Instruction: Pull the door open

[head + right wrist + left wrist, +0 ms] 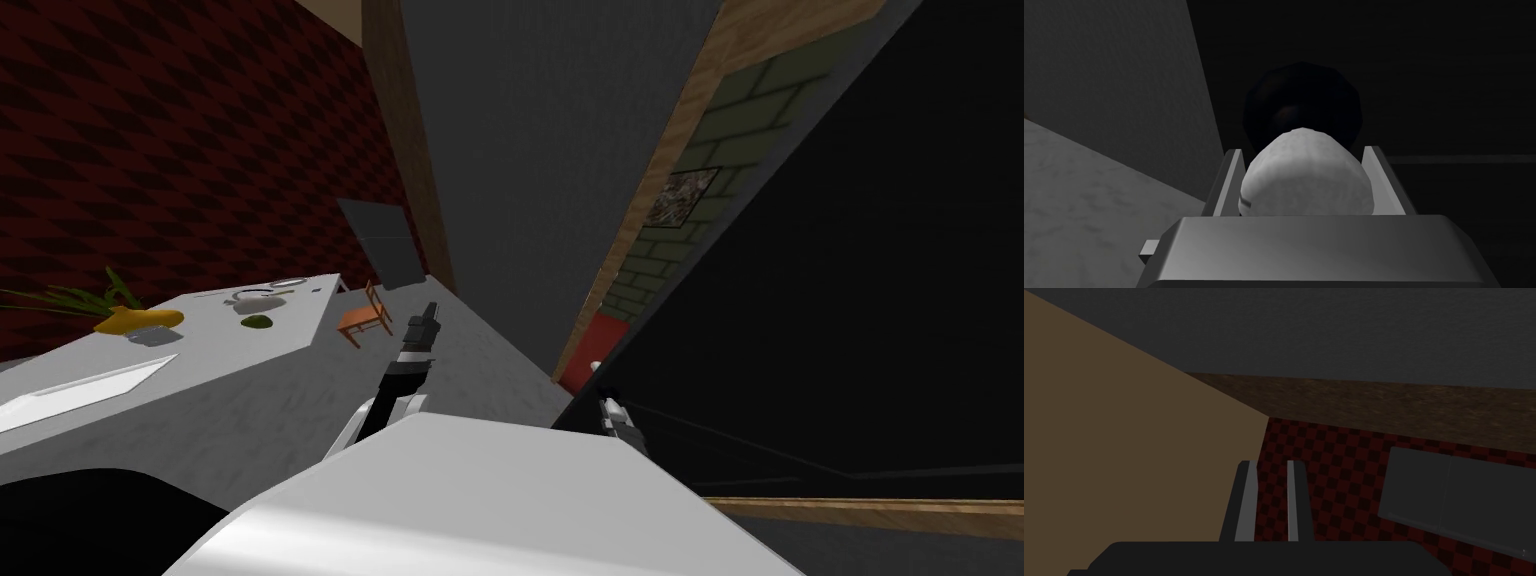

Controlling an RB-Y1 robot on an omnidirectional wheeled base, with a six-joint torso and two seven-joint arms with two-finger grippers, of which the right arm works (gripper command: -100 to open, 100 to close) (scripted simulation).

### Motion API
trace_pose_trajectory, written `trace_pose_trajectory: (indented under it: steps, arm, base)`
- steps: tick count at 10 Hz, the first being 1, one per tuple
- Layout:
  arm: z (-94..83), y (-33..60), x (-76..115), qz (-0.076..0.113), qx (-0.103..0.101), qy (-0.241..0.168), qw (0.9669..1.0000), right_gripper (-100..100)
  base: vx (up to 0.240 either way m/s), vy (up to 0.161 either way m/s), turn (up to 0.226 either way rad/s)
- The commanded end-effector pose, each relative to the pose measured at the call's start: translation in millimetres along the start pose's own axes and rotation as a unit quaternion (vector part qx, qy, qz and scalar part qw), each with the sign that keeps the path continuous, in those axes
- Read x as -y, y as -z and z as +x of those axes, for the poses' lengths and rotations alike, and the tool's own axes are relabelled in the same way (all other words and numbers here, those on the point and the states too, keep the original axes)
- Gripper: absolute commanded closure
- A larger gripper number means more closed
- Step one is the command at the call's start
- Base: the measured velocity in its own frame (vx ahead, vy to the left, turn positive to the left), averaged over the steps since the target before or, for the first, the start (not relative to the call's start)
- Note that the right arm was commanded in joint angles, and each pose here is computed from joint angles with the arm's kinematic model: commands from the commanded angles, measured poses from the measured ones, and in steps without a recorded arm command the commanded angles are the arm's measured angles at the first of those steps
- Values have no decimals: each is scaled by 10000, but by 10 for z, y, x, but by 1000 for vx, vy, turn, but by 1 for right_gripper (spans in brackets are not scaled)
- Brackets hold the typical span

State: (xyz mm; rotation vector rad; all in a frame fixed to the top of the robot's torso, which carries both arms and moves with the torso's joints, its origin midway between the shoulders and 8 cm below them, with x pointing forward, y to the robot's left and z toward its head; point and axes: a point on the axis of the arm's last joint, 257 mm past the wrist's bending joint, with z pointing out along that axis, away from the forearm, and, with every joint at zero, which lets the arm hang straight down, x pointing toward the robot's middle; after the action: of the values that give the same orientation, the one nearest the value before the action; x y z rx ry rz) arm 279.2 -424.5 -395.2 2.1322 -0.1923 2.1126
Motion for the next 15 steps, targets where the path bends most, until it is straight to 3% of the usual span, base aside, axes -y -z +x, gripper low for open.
trace_pose_trajectory:
  steps: [1, 7, 8, 15]
  arm:
    - [8, 41, 13, 97, -19, -12, 10000, 100]
    - [31, 208, 14, 469, -45, -24, 9989, 100]
    - [23, 189, 6, 433, -24, -9, 9991, 100]
    - [20, 280, -1, 691, -32, -19, 9976, 100]
  base:
    - [-298, -45, 176]
    - [-257, -27, 140]
    - [-107, -19, 16]
    - [-206, -36, 143]
